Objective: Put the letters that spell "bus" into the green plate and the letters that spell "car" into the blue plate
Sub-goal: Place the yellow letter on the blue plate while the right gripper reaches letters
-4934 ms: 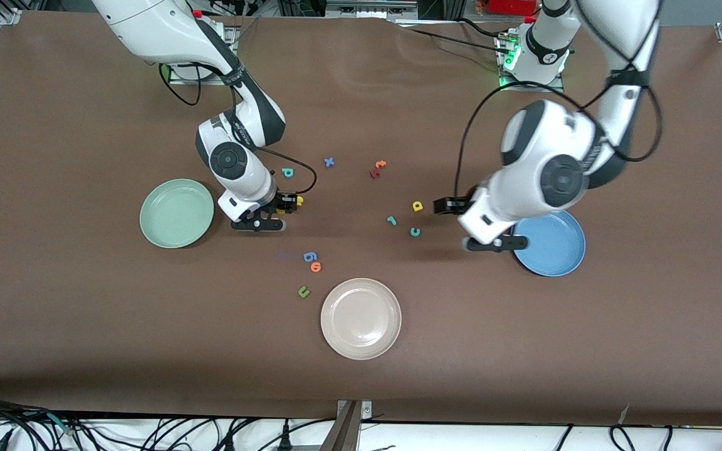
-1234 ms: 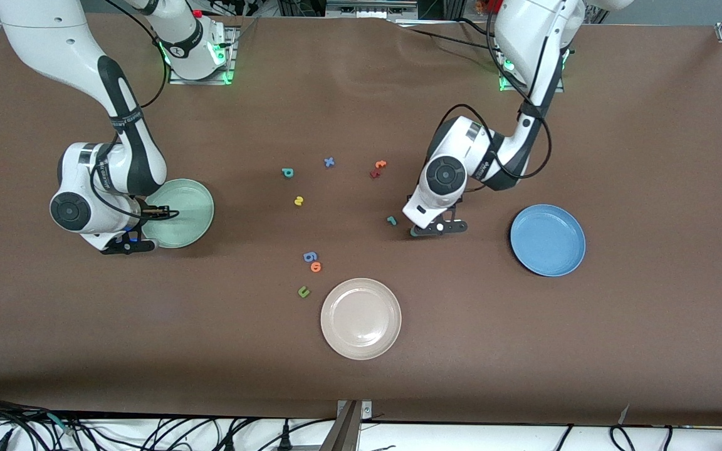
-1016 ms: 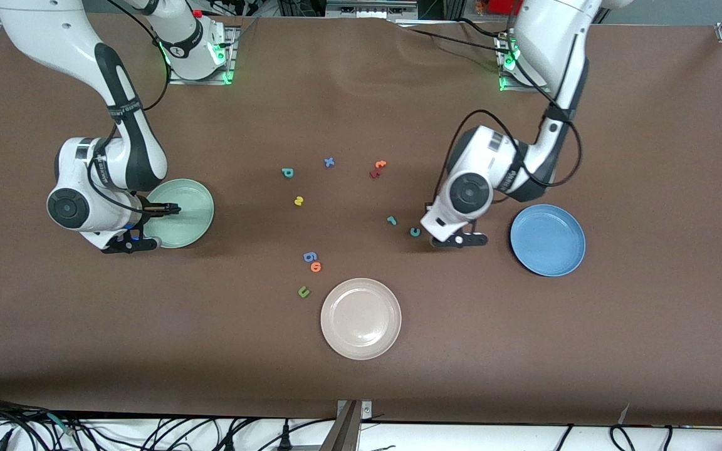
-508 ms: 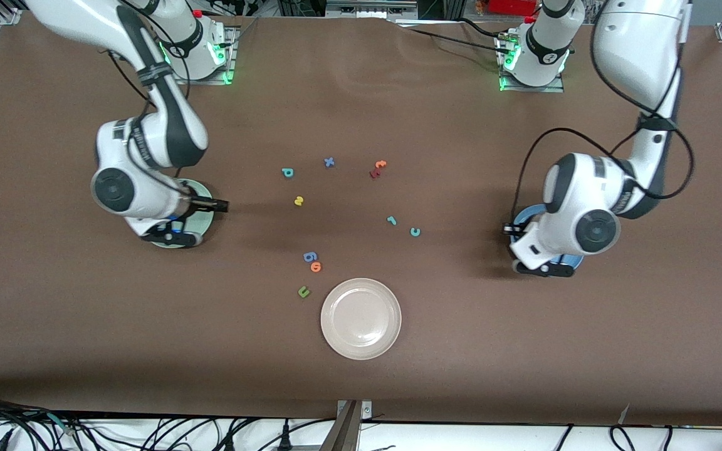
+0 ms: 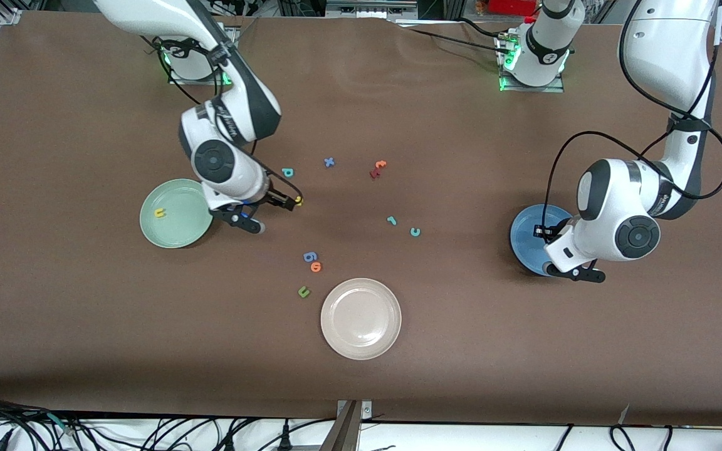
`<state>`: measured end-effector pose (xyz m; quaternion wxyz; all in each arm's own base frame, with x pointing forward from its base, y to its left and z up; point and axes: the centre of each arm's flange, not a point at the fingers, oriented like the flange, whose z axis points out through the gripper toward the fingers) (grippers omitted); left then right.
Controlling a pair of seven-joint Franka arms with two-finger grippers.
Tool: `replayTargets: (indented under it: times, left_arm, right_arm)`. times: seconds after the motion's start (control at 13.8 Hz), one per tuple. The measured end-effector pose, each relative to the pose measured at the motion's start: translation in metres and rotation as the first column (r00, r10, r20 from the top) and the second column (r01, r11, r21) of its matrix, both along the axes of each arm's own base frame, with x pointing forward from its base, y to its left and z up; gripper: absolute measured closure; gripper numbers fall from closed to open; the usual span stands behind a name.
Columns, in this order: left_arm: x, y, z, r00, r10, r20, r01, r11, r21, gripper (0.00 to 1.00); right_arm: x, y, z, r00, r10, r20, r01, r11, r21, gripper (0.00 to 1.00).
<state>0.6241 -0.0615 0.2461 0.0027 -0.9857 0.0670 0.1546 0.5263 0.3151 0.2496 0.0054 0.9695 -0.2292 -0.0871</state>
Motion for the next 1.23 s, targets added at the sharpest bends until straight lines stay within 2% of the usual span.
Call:
replayTargets:
  times: [0.15,0.29,0.44,0.51,0.58,0.65,0.73,0.94,1.09,1.23]
  left_arm:
    - [-0.002,0.001,-0.005,1.000,-0.024,-0.005,0.024,1.000,-0.007,0.56]
    - [-0.002,0.003,-0.006,0.999,-0.042,-0.005,0.042,0.999,-0.014,0.37]
    - [-0.001,0.003,-0.005,0.999,-0.044,-0.002,0.044,0.999,-0.015,0.16]
    - [0.000,-0.001,-0.003,0.999,-0.048,0.004,0.048,0.999,-0.018,0.07]
    - [0.002,-0.010,0.000,0.998,-0.053,0.013,0.054,0.998,-0.025,0.00]
    - [0.003,-0.030,0.005,0.998,-0.050,0.024,0.051,0.998,-0.035,0.00]
    - [0.003,-0.058,0.011,0.999,-0.036,0.035,0.037,0.998,-0.044,0.00]
    - [-0.009,-0.141,0.025,0.997,0.048,0.058,-0.045,0.998,-0.047,0.00]
    - [-0.017,-0.183,0.028,0.992,0.107,0.073,-0.103,0.993,-0.056,0.00]
    - [-0.022,-0.220,0.024,0.979,0.161,0.126,-0.151,0.985,-0.083,0.00]
  right_arm:
    - [-0.006,0.019,-0.025,0.997,-0.068,0.022,0.068,0.998,0.001,0.01]
    - [-0.011,0.029,-0.044,0.995,-0.092,0.028,0.092,0.996,0.002,0.02]
    - [-0.016,0.032,-0.058,0.995,-0.093,0.021,0.093,0.996,-0.003,0.03]
    - [-0.018,0.034,-0.063,0.996,-0.091,0.015,0.091,0.996,-0.008,0.09]
    - [-0.020,0.034,-0.067,0.996,-0.089,0.009,0.089,0.996,-0.011,0.09]
    - [-0.021,0.035,-0.070,0.996,-0.088,0.005,0.088,0.996,-0.014,0.18]
    - [-0.022,0.035,-0.072,0.996,-0.087,0.001,0.087,0.996,-0.017,0.32]
    - [-0.026,0.033,-0.076,0.996,-0.086,-0.007,0.086,0.996,-0.024,0.42]
    - [-0.028,0.032,-0.075,0.996,-0.086,-0.007,0.086,0.996,-0.025,0.44]
    - [-0.031,0.030,-0.071,0.996,-0.086,0.000,0.086,0.996,-0.023,0.44]
